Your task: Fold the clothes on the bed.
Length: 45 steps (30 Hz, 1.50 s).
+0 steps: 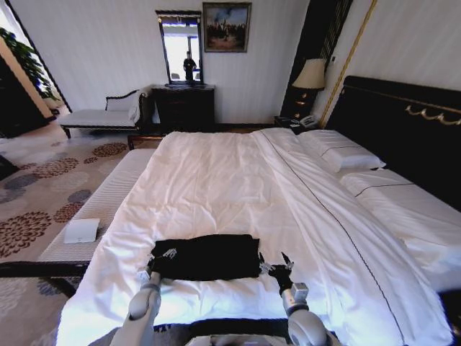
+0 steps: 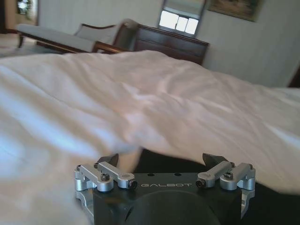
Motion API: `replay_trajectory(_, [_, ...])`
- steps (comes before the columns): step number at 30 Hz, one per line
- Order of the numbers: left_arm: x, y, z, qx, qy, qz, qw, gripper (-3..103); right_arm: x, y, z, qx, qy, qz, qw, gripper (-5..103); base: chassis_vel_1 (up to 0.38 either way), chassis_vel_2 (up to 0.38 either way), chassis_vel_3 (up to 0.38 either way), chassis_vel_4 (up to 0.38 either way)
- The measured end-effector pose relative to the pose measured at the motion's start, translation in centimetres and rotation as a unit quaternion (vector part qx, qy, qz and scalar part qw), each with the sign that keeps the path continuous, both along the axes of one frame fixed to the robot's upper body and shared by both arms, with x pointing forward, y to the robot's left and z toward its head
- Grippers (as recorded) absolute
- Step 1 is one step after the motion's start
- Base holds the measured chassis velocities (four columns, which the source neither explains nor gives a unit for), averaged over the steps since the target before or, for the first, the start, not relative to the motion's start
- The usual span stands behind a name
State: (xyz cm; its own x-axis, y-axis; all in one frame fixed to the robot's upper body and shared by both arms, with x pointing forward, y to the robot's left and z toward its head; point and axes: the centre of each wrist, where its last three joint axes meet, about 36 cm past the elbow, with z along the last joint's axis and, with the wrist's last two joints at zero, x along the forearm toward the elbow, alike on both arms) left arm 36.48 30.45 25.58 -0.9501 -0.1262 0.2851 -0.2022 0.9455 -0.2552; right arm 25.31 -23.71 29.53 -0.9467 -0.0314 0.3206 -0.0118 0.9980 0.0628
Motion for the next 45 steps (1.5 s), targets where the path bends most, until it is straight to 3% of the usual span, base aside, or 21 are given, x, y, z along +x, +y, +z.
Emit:
replay_trajectory(7, [0.5, 3.5, 1.8, 0.0, -0.007, 0.026, 0.9996, 100, 0.4, -0.1, -1.6, 0.037, 0.031, -0.007, 0.999, 100, 0.0, 0.0, 0.0, 0.0])
replay_trajectory(11, [-0.5, 3.5, 2.7, -0.003, -0.007, 0.01, 0.9999, 100, 0.8, 0.1, -1.8, 0.053, 0.036, -0.011, 0.998, 100, 0.0, 0.0, 0.0, 0.0])
replay_trajectory(12, [-0.7, 1.1, 2.2, 0.036, 0.003, -0.029, 0.9989, 100, 0.7, 0.4, -1.6, 0.054, 0.033, -0.008, 0.998, 100, 0.0, 0.0, 0.0, 0.0])
replay_trajectory(13, [-0.7, 1.1, 2.2, 0.036, 0.003, -0.029, 0.9989, 100, 0.7, 0.4, -1.6, 0.054, 0.033, -0.008, 0.998, 100, 0.0, 0.0, 0.0, 0.0])
replay_trajectory(15, [-0.6, 0.2, 1.3, 0.098, 0.02, -0.053, 0.9936, 100, 0.5, 0.6, -1.4, 0.05, 0.03, -0.002, 0.998, 100, 0.0, 0.0, 0.0, 0.0])
replay_trajectory(17, [-1.1, 0.1, 0.5, 0.141, 0.036, -0.067, 0.9871, 100, 0.6, 0.6, -1.2, 0.047, 0.027, 0.005, 0.999, 100, 0.0, 0.0, 0.0, 0.0])
replay_trajectory(18, [-1.1, 0.1, 0.5, 0.141, 0.036, -0.067, 0.9871, 100, 0.6, 0.6, -1.2, 0.047, 0.027, 0.005, 0.999, 100, 0.0, 0.0, 0.0, 0.0])
replay_trajectory(22, [-0.7, 1.7, -0.2, 0.183, 0.054, -0.056, 0.98, 100, 0.6, 0.3, -1.0, 0.042, 0.025, 0.009, 0.999, 100, 0.0, 0.0, 0.0, 0.0])
replay_trajectory(27, [0.5, 3.5, 0.0, 0.168, 0.043, -0.017, 0.9848, 100, 0.5, 0.2, -1.6, 0.038, 0.031, 0.007, 0.999, 100, 0.0, 0.0, 0.0, 0.0])
replay_trajectory(33, [0.6, 5.5, 2.4, 0.122, 0.006, 0.027, 0.9922, 100, 0.7, -0.2, -3.1, 0.055, 0.038, 0.005, 0.998, 100, 0.0, 0.0, 0.0, 0.0])
replay_trajectory(38, [-2.0, 7.3, 6.3, 0.098, -0.03, 0.058, 0.993, 100, 0.9, -0.7, -3.2, 0.144, 0.057, -0.013, 0.988, 100, 0.0, 0.0, 0.0, 0.0])
replay_trajectory(39, [-2.0, 7.3, 6.3, 0.098, -0.03, 0.058, 0.993, 100, 0.9, -0.7, -3.2, 0.144, 0.057, -0.013, 0.988, 100, 0.0, 0.0, 0.0, 0.0])
replay_trajectory(43, [-4.7, 7.8, 8.5, 0.088, -0.045, 0.076, 0.9922, 100, 0.9, -0.6, -2.8, 0.208, 0.068, -0.03, 0.975, 100, 0.0, 0.0, 0.0, 0.0])
replay_trajectory(45, [-5.0, 7.9, 8.6, 0.088, -0.045, 0.077, 0.9921, 100, 0.9, -0.5, -2.7, 0.217, 0.069, -0.032, 0.973, 100, 0.0, 0.0, 0.0, 0.0])
